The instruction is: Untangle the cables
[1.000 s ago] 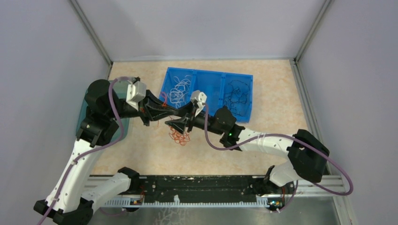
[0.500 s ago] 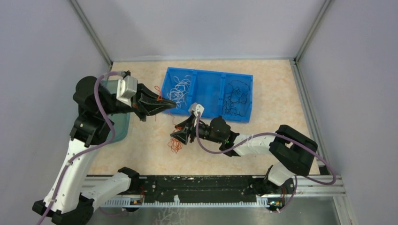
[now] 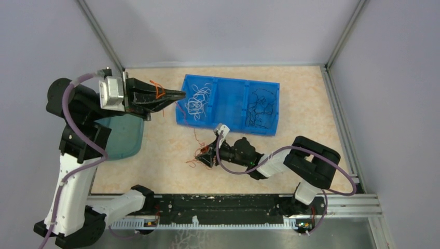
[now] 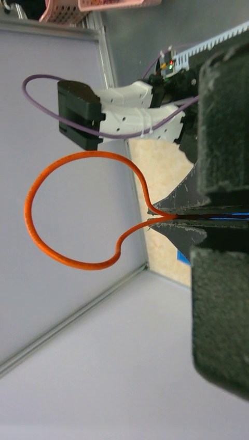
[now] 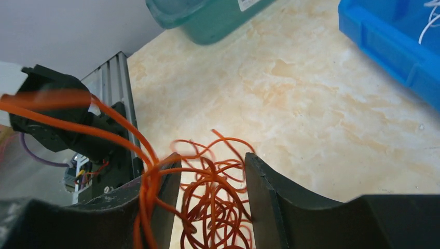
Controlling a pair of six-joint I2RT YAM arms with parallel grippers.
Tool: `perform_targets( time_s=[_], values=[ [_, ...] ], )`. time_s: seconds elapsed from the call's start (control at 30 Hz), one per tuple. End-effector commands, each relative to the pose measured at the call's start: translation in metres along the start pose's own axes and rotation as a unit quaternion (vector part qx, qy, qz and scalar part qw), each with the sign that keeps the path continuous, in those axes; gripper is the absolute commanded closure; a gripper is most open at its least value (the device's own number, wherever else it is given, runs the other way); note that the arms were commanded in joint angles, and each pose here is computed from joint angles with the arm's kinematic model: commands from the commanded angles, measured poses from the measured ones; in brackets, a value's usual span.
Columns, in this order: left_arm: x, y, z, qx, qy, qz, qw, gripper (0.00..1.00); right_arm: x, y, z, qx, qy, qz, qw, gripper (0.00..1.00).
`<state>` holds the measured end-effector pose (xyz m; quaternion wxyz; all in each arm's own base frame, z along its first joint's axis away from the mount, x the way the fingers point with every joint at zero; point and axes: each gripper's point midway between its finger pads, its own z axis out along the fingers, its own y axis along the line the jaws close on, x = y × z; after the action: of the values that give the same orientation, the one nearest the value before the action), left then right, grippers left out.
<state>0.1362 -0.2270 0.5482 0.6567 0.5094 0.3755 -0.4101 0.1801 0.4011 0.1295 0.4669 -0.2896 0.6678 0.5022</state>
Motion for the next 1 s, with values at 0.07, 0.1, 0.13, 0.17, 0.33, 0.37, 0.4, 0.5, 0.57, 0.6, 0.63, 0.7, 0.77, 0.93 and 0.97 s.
perform_targets(
  time_s=[0.07,0.1,0.13,0.17,0.33,0.37,0.4,0.5,0.57,0.6,0.63,0.7,0.77,0.93,0.97],
  values=[
    [-0.056,0.018,-0.002,-0.046,-0.047,0.105,0.992,1.00,-0.001,0.003,0.001,-0.004,-0.028,0.008,1.000,0.50],
    [-0.063,0.019,-0.003,-0.051,-0.054,0.114,0.991,1.00,0.001,0.002,0.001,-0.002,-0.026,0.008,1.000,0.50],
    [-0.069,0.021,-0.004,-0.057,-0.061,0.125,0.989,1.00,0.002,0.001,0.000,0.000,-0.025,0.008,1.000,0.50],
    [-0.077,0.023,-0.005,-0.068,-0.069,0.141,0.985,1.00,0.003,0.001,0.000,0.001,-0.024,0.008,1.000,0.49],
    [-0.133,0.045,-0.023,-0.166,-0.121,0.264,0.943,1.00,0.011,-0.004,-0.002,0.013,-0.017,0.010,1.000,0.49],
    [-0.148,0.048,-0.027,-0.183,-0.132,0.292,0.929,1.00,0.011,-0.004,-0.003,0.012,-0.020,0.012,1.000,0.49],
    [-0.158,0.052,-0.031,-0.198,-0.138,0.313,0.919,1.00,0.012,-0.005,-0.004,0.013,-0.020,0.014,1.000,0.48],
    [-0.194,0.054,-0.041,-0.230,-0.166,0.360,0.889,1.00,0.015,-0.005,-0.006,0.014,-0.020,0.020,1.000,0.48],
    [-0.202,0.053,-0.040,-0.226,-0.165,0.368,0.887,1.00,0.012,-0.003,-0.007,0.013,-0.024,0.020,0.999,0.47],
    [-0.200,0.053,-0.039,-0.221,-0.161,0.362,0.891,1.00,0.007,-0.002,-0.008,0.012,-0.030,0.019,0.999,0.46],
    [-0.195,0.052,-0.037,-0.215,-0.156,0.353,0.897,1.00,0.004,-0.001,-0.008,0.011,-0.034,0.017,0.999,0.44],
    [-0.183,0.050,-0.033,-0.199,-0.143,0.336,0.909,1.00,-0.024,0.010,-0.012,0.002,-0.063,0.003,0.998,0.40],
    [-0.165,0.049,-0.029,-0.187,-0.131,0.312,0.922,1.00,-0.049,0.019,-0.014,-0.002,-0.080,-0.019,0.997,0.35],
    [-0.116,0.050,-0.022,-0.170,-0.101,0.250,0.948,1.00,-0.107,0.030,-0.028,0.020,-0.107,-0.094,0.990,0.23],
    [-0.103,0.052,-0.020,-0.168,-0.093,0.235,0.953,1.00,-0.118,0.031,-0.033,0.028,-0.116,-0.102,0.988,0.23]
  ],
)
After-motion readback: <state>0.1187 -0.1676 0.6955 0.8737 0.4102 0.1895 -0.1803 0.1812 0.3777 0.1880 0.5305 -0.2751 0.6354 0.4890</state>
